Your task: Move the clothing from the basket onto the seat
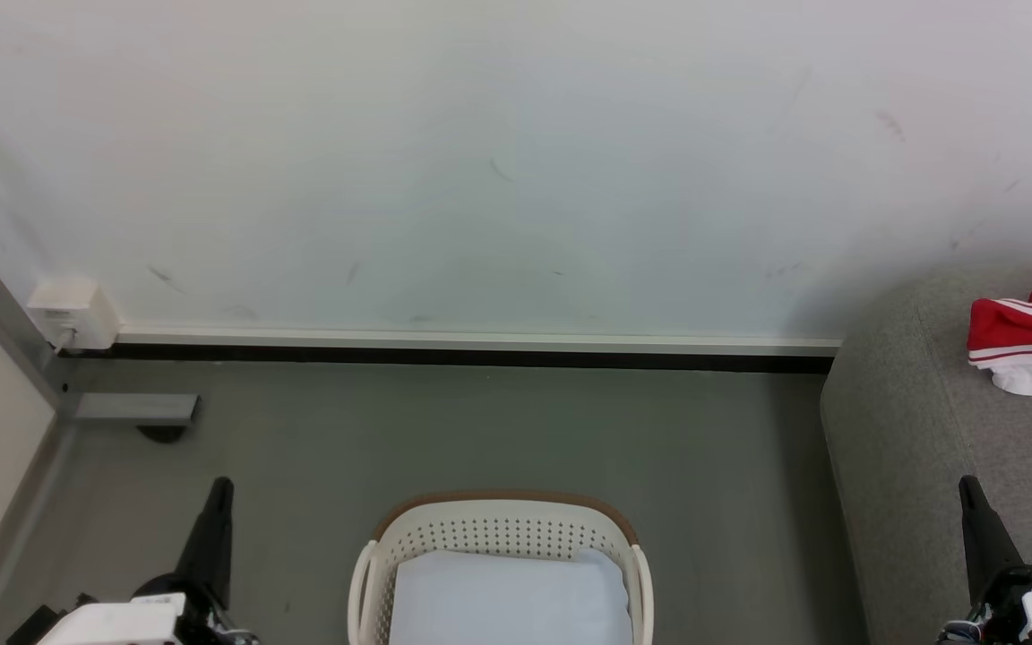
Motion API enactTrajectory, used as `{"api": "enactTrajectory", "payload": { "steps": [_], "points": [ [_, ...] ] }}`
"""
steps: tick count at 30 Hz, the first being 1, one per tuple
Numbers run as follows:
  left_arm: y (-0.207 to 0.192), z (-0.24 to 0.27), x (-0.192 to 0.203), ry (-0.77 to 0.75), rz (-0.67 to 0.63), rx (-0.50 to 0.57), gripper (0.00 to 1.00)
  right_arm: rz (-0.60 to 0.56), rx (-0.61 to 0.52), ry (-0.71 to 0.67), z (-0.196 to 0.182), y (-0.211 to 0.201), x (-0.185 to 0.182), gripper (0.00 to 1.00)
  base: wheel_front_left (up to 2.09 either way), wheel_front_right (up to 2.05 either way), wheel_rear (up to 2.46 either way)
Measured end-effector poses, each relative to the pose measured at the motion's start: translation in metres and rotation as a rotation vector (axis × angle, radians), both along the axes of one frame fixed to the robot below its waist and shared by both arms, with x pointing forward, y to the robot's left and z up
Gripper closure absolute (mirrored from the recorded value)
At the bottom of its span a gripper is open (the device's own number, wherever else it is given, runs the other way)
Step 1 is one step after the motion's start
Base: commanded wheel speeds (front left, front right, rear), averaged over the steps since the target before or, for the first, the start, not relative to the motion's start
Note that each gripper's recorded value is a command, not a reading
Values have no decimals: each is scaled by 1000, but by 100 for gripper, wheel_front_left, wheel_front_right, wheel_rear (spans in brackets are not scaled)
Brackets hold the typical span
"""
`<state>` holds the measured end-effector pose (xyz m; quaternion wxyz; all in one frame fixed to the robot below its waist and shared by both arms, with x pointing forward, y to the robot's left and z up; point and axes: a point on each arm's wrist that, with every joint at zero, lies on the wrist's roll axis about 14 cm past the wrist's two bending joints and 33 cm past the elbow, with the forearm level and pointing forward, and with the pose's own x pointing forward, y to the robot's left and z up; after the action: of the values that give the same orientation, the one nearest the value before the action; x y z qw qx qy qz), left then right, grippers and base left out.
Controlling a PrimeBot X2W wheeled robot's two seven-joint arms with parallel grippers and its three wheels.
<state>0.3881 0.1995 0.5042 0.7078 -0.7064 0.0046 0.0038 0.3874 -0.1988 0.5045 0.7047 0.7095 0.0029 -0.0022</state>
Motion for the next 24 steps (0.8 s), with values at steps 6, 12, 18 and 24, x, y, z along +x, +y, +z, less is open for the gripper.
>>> {"api": "enactTrajectory", "payload": {
  "steps": [6, 12, 18, 24],
  "points": [
    [0, 0, 0, 0, 0, 0, 100, 0, 0, 0, 0, 0, 0, 100, 0, 0, 0],
    [0, 0, 0, 0, 0, 0, 100, 0, 0, 0, 0, 0, 0, 100, 0, 0, 0],
    [0, 0, 0, 0, 0, 0, 100, 0, 0, 0, 0, 0, 0, 100, 0, 0, 0],
    [0, 0, 0, 0, 0, 0, 100, 0, 0, 0, 0, 0, 0, 100, 0, 0, 0]
  ]
}}
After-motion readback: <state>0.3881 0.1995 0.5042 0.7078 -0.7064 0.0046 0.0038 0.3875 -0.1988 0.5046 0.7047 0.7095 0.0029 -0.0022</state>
